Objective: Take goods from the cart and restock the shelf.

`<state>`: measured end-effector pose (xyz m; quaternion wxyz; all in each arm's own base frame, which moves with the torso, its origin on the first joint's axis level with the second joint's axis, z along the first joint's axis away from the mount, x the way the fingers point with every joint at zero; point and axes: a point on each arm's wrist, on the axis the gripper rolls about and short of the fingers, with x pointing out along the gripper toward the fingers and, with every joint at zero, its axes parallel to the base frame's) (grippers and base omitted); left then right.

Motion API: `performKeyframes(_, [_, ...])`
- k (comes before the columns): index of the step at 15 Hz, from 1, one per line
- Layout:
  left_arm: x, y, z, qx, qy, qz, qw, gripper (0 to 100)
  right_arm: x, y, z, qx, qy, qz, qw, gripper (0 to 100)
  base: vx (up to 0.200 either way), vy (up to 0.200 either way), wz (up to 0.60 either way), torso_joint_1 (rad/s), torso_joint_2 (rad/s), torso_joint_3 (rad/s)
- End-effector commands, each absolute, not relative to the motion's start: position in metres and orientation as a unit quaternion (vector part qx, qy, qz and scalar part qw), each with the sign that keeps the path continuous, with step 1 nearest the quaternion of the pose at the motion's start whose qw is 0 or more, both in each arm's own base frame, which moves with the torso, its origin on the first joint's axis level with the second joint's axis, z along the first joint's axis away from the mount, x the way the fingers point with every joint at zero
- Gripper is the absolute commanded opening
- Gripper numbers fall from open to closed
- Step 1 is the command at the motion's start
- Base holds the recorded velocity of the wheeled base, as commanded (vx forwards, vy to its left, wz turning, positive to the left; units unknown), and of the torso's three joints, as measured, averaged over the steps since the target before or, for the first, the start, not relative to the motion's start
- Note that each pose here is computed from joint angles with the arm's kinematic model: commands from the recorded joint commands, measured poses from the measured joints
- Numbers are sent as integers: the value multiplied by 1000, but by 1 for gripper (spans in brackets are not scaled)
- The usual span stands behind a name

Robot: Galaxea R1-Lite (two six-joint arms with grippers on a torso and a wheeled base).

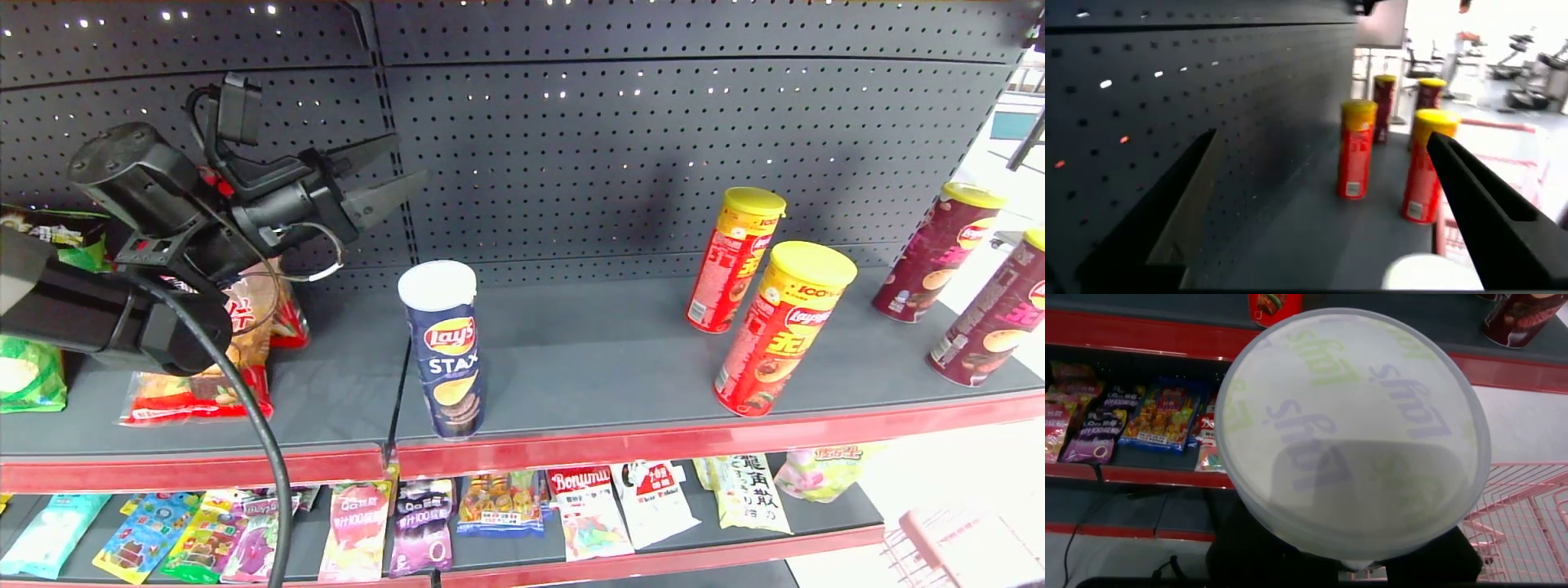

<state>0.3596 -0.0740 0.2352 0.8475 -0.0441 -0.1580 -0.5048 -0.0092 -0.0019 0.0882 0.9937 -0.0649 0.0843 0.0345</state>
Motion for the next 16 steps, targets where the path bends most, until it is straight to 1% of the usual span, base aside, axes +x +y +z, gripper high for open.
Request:
performKeyframes(1, [356, -73, 245, -50, -166, -486, 857, 100, -9, -2, 89, -65, 83, 34, 994, 0, 0, 0, 0, 0, 0, 0])
performKeyframes(2, [356, -73, 245, -50, -166, -486, 857, 100, -9, -2, 89, -65, 83, 34, 994, 0, 0, 0, 0, 0, 0, 0])
performKeyframes(3, [360, -72, 249, -81, -185, -397, 895, 100, -9, -2, 89, -65, 83, 34, 994, 0, 0, 0, 0, 0, 0, 0])
performKeyframes(5, [359, -72, 248, -94, -178, -368, 908, 100, -9, -2, 89, -65, 83, 34, 994, 0, 0, 0, 0, 0, 0, 0])
performKeyframes(6, [351, -70, 252, -95, -157, -346, 920, 100, -9, -2, 89, -65, 83, 34, 994, 0, 0, 0, 0, 0, 0, 0])
performKeyframes(7, [343, -65, 256, -87, -99, -319, 939, 100, -10, -2, 89, -65, 81, 35, 994, 0, 0, 0, 0, 0, 0, 0])
performKeyframes(9, [334, -59, 257, -72, -43, -268, 960, 100, -9, -2, 96, -65, 77, 38, 994, 0, 0, 0, 0, 0, 0, 0])
performKeyframes(10, [326, -57, 253, -62, -11, -257, 964, 100, -8, -2, 101, -66, 78, 33, 994, 0, 0, 0, 0, 0, 0, 0])
performKeyframes(11, [320, -56, 251, -55, 7, -253, 966, 100, -6, -2, 106, -68, 79, 31, 994, 0, 0, 0, 0, 0, 0, 0])
performKeyframes(12, [302, -51, 243, -37, 44, -247, 967, 100, 0, -1, 121, -69, 89, 32, 993, 0, 0, 0, 0, 0, 0, 0])
performKeyframes(13, [284, -48, 236, -30, 71, -246, 966, 100, 7, 0, 131, -73, 100, 33, 992, 0, 0, 0, 0, 0, 0, 0])
performKeyframes(15, [244, -43, 224, -23, 121, -244, 962, 100, 16, 1, 136, -96, 120, 59, 986, 0, 0, 0, 0, 0, 0, 0])
performKeyframes(16, [225, -36, 212, -11, 144, -237, 961, 100, 17, 2, 137, -99, 121, 74, 985, 0, 0, 0, 0, 0, 0, 0])
